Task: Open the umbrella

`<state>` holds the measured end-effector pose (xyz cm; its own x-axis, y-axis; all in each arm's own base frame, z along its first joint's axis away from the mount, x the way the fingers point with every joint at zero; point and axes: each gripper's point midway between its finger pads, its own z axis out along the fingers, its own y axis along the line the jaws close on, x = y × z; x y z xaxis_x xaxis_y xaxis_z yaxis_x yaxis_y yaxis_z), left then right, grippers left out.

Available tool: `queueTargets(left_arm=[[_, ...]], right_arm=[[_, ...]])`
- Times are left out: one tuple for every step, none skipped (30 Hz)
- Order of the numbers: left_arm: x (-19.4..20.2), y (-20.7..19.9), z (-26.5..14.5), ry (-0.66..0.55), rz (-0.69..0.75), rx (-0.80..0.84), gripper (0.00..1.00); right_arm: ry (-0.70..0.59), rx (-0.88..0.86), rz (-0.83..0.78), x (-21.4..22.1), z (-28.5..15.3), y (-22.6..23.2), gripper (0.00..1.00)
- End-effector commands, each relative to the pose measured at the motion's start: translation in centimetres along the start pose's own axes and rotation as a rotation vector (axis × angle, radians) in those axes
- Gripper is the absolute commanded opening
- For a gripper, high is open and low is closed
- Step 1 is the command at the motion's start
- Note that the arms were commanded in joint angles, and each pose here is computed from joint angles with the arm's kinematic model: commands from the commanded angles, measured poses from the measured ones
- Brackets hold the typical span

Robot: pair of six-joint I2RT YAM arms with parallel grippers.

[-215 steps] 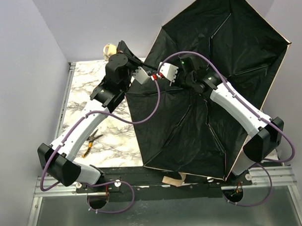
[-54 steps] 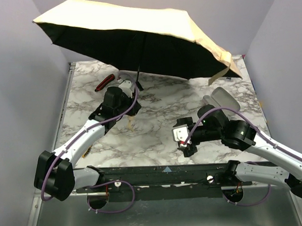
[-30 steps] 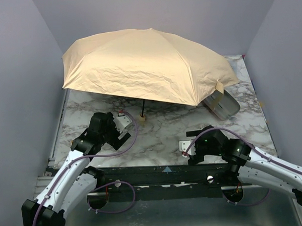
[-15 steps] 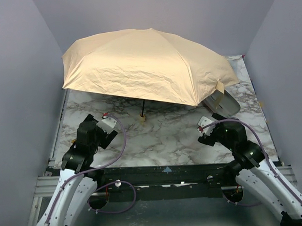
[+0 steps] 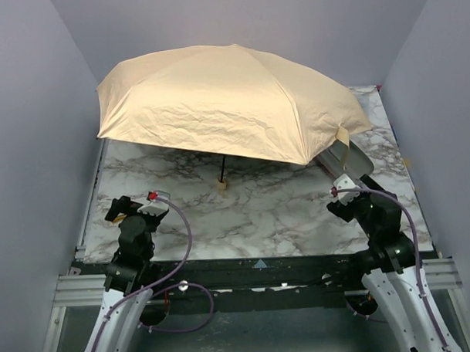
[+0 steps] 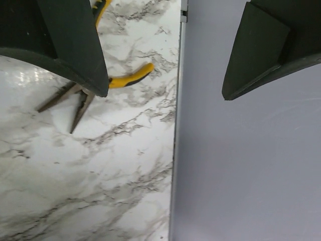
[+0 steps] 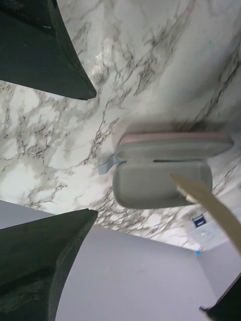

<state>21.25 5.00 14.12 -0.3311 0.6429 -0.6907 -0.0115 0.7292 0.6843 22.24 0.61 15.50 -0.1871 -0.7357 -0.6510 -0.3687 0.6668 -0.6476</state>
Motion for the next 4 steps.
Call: queueTargets(left_arm=[[0.38,2.59,-0.23,-0.011,0.012,-0.166,0.98],[0.35,2.73,-0.33,-0.023,0.005,-0.179,0.98],[0.48,2.73,-0.34,-0.023,0.003,-0.185,0.98],[0.75,2.69,-0.31,-0.016,0.003,-0.193,0.98]], right_arm=[[0.064,0.075,0.024,1.93,-0.58,-1.17,0.93],[0.066,0.089,0.030,2.03,-0.72,-1.43,0.93],[0.069,0.100,0.034,2.13,-0.83,-1.65,0.93],[0.072,0.110,0.039,2.21,-0.91,-1.83,0.93]])
